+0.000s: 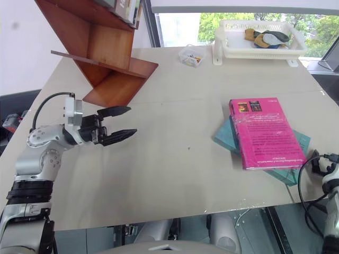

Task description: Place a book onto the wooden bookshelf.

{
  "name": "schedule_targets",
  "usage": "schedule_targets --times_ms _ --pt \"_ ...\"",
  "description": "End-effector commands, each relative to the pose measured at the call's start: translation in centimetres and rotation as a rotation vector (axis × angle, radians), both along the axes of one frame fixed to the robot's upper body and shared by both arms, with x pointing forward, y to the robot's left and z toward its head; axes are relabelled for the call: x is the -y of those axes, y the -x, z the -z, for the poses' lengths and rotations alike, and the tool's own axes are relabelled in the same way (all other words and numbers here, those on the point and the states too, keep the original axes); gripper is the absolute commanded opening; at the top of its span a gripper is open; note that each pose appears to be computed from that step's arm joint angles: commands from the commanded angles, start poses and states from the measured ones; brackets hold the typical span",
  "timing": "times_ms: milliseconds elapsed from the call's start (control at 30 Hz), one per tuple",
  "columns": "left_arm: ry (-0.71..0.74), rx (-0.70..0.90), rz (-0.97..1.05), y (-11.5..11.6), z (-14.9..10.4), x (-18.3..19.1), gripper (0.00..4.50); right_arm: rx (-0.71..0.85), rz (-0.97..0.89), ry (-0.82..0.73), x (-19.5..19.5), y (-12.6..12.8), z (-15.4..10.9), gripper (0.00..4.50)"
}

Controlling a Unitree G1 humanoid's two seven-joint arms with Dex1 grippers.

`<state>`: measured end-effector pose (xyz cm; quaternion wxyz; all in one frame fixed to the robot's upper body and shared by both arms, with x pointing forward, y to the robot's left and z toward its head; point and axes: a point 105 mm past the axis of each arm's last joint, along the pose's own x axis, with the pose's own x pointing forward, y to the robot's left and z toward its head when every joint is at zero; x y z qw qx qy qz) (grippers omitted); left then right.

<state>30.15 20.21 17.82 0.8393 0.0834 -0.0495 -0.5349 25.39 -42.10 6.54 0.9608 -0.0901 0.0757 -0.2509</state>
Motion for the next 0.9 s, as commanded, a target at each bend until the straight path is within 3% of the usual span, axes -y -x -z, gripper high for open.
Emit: schedule_targets --times_ms 33,233,700,800,900 --pt "-0.015 0.029 -0.013 0.4 -0.6 -0.5 4.47 -0.052 0.048 0.034 0.6 -0.7 1.3 4.50" --pt "-0.009 0.044 -0.030 0.5 -1.0 -0.7 4.47 -0.031 0.016 -0.066 0.7 -2.8 1.3 4.50" --pt "-0.017 0.028 -0.044 0.9 -0.5 -0.7 4.47 -0.090 -0.020 -0.094 -0.4 -1.7 3.3 4.50" --pt "-0.022 0.024 -0.042 0.8 -0.3 -0.7 4.47 -0.086 -0.125 -0.113 -2.0 -2.0 3.2 4.50" --pt "-0.028 0.024 -0.039 0.7 -0.2 -0.7 4.47 -0.073 -0.373 -0.157 -5.8 -2.1 2.9 4.50"
